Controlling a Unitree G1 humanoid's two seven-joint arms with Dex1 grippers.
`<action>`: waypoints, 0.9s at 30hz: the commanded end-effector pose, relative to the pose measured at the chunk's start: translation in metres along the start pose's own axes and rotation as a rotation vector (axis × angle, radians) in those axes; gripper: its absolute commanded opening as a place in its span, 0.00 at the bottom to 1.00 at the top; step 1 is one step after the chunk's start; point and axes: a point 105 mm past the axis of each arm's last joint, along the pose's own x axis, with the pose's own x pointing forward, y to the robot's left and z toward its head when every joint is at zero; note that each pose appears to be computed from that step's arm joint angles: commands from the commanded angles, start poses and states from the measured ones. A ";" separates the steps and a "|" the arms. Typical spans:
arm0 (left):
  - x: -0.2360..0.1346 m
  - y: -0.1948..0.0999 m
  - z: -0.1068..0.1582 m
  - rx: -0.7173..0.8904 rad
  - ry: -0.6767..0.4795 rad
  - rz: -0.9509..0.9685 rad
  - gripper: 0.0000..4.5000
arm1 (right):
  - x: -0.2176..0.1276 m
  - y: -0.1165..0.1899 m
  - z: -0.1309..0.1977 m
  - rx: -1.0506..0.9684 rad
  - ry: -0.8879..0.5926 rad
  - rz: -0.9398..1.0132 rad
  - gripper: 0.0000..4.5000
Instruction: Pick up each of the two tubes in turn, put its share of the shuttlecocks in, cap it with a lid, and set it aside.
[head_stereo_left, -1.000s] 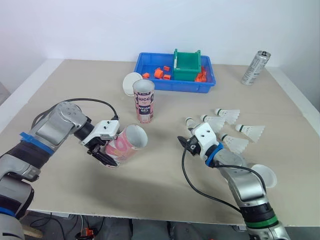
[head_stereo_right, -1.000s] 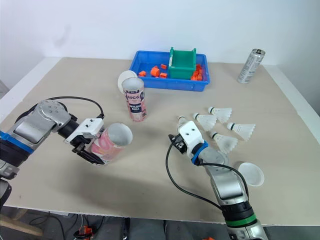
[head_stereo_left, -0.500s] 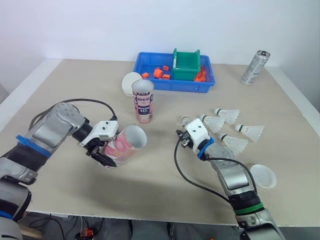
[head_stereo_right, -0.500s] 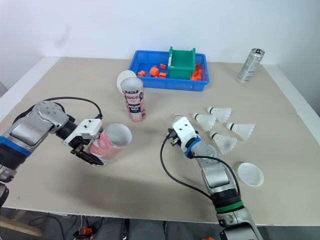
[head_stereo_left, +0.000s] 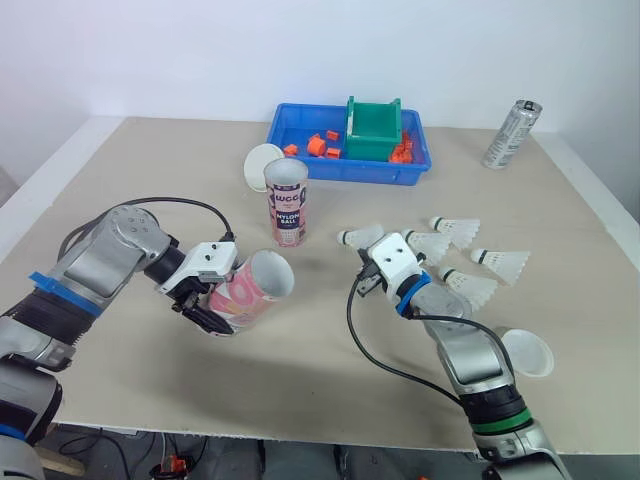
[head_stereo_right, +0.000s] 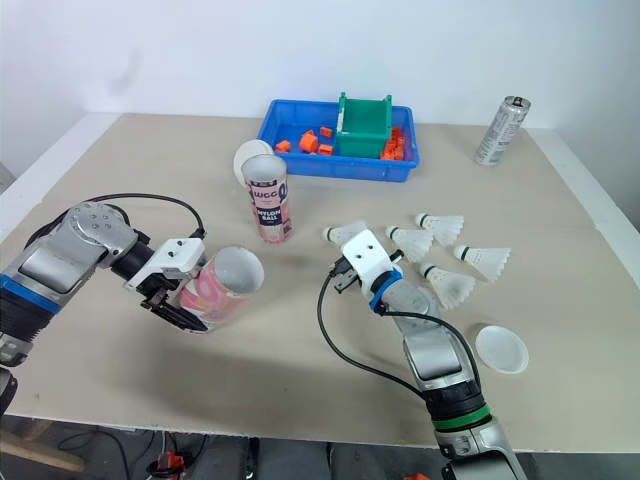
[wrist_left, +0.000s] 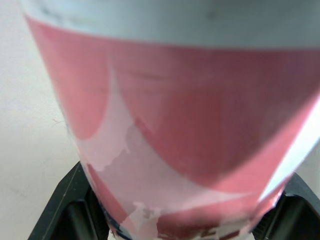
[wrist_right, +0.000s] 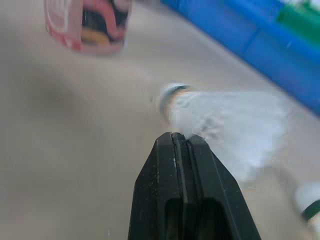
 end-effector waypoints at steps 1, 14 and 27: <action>0.006 -0.004 -0.006 -0.021 0.017 -0.027 0.69 | -0.017 -0.029 0.046 -0.055 -0.156 -0.036 0.02; 0.010 0.001 -0.005 -0.011 0.014 -0.031 0.69 | -0.108 0.015 0.154 -0.079 -0.450 0.733 0.02; 0.008 0.001 -0.003 -0.006 0.013 -0.023 0.69 | -0.068 0.048 0.136 -0.303 -0.411 0.836 0.02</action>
